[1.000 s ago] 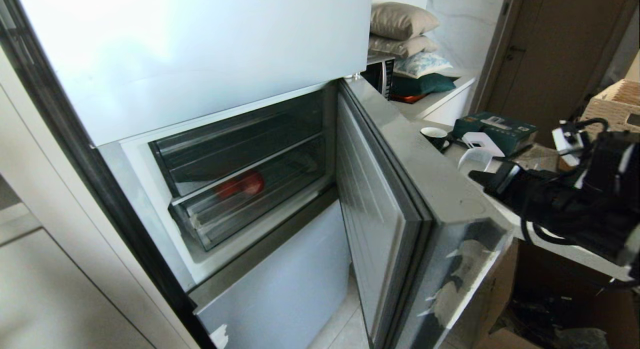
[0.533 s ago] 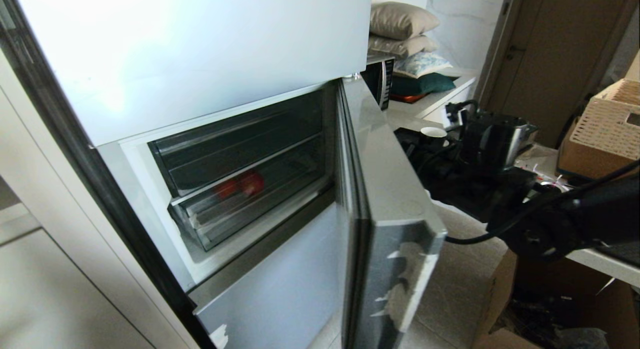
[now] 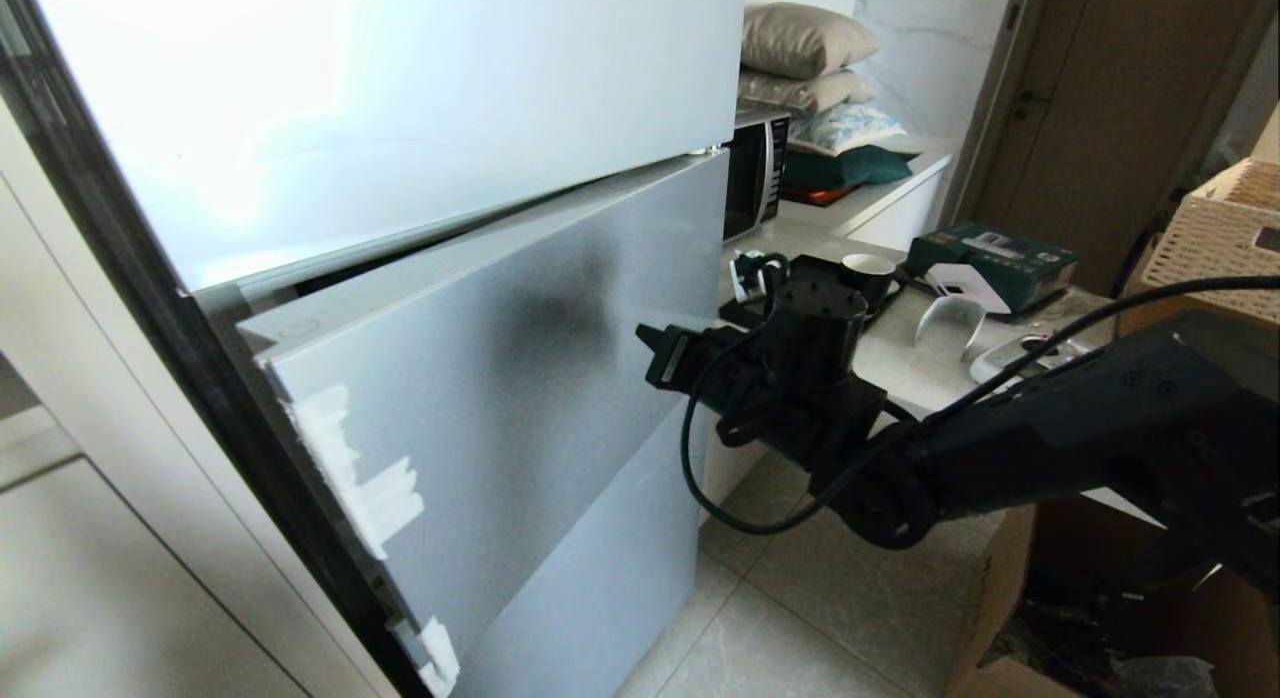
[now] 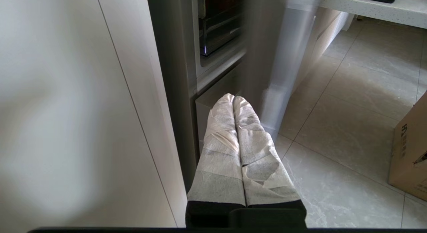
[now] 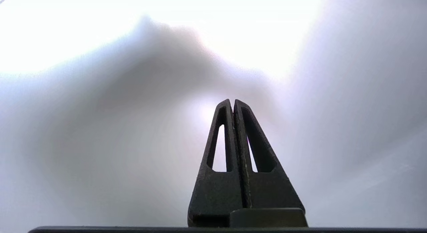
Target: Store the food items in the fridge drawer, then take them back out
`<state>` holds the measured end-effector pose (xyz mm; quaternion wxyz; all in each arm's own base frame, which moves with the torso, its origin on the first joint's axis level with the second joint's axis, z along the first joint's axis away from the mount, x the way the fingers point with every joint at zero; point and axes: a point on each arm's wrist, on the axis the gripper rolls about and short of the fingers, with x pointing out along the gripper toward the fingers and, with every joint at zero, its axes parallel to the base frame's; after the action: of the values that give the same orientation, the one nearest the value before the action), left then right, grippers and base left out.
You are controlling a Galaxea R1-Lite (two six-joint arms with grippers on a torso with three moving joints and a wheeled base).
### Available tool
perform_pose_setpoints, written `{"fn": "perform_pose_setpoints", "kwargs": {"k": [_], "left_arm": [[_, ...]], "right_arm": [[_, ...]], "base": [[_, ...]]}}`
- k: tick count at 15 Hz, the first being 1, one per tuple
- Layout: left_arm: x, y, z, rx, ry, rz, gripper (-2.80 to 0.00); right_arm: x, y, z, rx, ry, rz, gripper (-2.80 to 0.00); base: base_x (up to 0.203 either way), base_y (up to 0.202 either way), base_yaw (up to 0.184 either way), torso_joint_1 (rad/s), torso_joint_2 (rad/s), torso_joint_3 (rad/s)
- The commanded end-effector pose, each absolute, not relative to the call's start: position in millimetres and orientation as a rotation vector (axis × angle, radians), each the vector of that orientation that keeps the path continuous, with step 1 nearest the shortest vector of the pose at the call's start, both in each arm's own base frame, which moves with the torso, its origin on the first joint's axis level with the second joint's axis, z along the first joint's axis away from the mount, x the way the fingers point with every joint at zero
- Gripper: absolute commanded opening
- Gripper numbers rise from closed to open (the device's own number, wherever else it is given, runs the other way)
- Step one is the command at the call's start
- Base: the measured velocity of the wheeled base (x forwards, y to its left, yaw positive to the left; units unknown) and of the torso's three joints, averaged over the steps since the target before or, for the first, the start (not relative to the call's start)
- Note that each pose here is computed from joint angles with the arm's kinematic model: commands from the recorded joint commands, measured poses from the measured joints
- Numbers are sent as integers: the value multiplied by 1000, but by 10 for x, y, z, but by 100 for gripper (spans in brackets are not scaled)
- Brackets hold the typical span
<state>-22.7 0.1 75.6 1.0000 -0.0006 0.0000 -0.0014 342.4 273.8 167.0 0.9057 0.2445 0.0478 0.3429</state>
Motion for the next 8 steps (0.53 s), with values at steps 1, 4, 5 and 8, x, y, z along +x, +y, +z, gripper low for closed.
{"fn": "perform_pose_setpoints", "kwargs": {"k": [1, 4, 5, 8], "left_arm": [[-227, 1, 757, -2, 0, -3, -280], [-227, 1, 757, -2, 0, 0, -280], [-227, 1, 757, -2, 0, -3, -280], [-227, 2, 757, -2, 0, -2, -280]], "right_arm": [[3211, 2594, 1783, 492, 80, 712, -280], [2583, 2084, 2140, 434, 6, 700, -280], [2326, 1873, 2219, 402, -20, 692, -280], [1517, 1168, 2369, 303, -125, 644, -280]], "base": [[0, 0, 0, 0, 0, 0], [0, 0, 0, 0, 0, 0], [0, 0, 0, 0, 0, 0], [0, 0, 0, 0, 0, 0]]}}
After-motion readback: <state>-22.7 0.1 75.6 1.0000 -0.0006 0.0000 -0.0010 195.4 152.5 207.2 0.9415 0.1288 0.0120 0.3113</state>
